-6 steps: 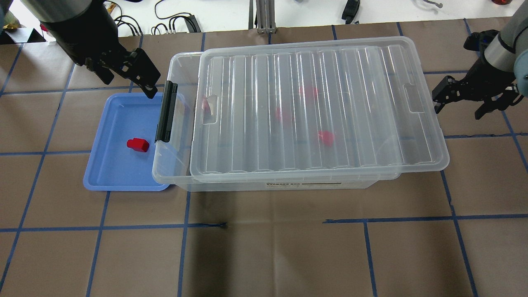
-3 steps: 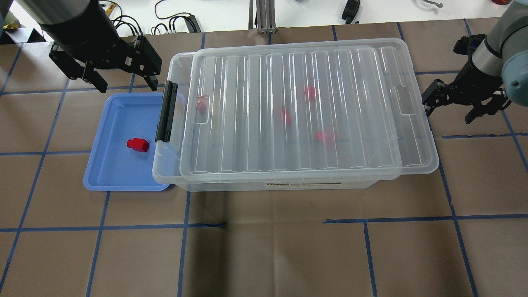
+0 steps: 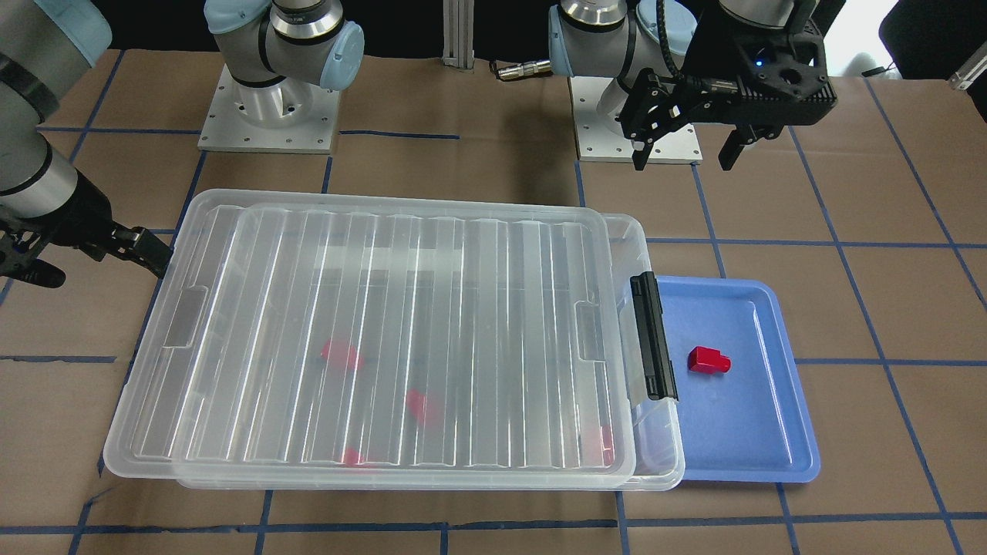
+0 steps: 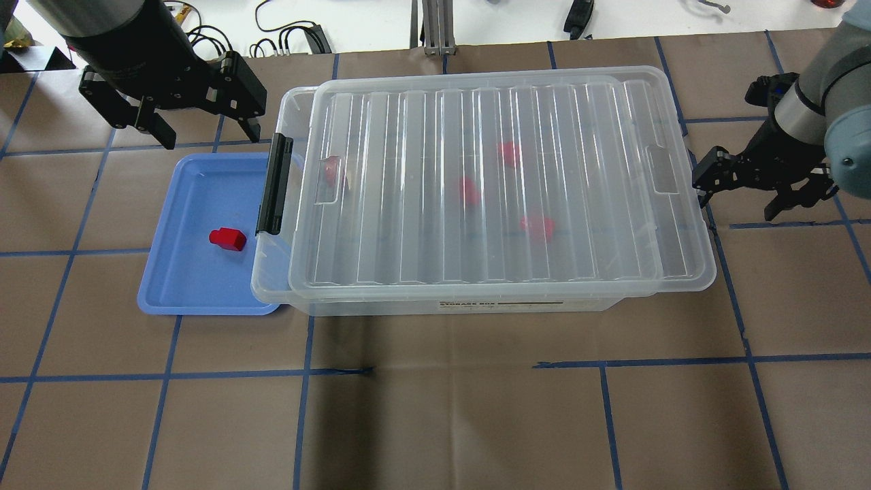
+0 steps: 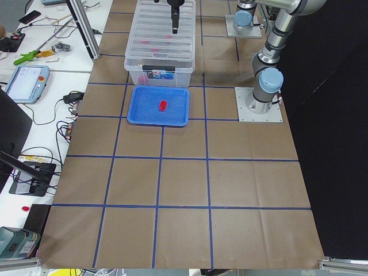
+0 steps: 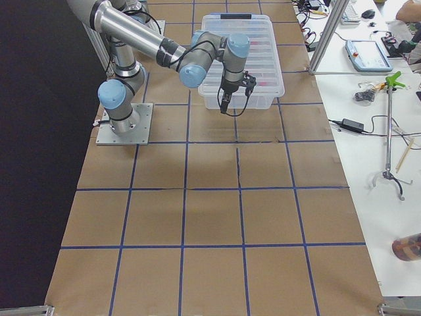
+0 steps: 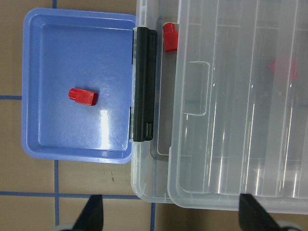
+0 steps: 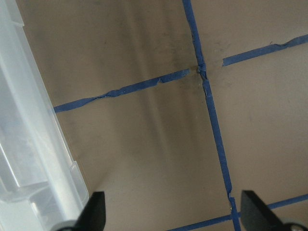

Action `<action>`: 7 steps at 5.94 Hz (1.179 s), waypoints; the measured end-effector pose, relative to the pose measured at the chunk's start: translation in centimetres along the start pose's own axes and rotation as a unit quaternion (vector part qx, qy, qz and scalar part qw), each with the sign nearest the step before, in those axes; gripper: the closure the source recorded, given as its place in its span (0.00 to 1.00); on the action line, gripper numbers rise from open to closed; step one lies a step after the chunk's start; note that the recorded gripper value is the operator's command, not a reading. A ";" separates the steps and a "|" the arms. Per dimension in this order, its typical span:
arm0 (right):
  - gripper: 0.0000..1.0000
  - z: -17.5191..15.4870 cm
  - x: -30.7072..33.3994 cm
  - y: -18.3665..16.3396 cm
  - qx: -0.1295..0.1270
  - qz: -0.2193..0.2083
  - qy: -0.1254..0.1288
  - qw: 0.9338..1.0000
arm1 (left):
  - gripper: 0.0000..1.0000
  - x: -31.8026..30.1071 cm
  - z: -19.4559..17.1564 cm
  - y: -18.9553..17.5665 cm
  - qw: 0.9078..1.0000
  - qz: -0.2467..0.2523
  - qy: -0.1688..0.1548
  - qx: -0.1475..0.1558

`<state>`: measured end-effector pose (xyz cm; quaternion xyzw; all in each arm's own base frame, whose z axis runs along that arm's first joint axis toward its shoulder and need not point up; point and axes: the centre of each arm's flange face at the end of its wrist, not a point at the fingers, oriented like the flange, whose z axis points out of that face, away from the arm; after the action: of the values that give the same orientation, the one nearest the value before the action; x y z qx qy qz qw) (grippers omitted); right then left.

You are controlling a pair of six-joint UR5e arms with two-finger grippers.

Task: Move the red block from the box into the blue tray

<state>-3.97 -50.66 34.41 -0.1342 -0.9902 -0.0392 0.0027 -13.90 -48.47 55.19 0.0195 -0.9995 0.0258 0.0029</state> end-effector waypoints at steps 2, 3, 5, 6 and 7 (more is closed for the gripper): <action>0.00 -0.1 -2.2 0.3 0.008 -0.005 0.002 1.000 | 0.02 0.0 0.1 -0.2 1.000 0.000 0.000 0.001; 0.00 -0.2 -3.0 0.4 0.015 -0.002 0.003 1.000 | 0.02 0.0 0.1 -0.2 1.000 0.000 0.000 0.001; 0.00 -0.8 -3.3 0.2 0.025 -0.004 0.005 1.000 | 0.02 0.0 0.0 -0.1 1.000 0.000 0.000 0.002; 0.00 -2.3 -3.4 -0.2 0.038 -0.006 0.007 0.999 | 0.02 0.0 -0.1 -0.1 1.000 -0.001 0.000 0.003; 0.00 -5.1 -4.2 -0.6 0.053 -0.012 0.009 0.998 | 0.02 0.0 -0.1 -0.1 1.000 -0.001 0.001 0.003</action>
<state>-0.09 -52.77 39.36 -0.1213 -0.9924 0.0124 0.0181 -13.91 -48.52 55.28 0.0203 -0.9994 0.0285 0.0036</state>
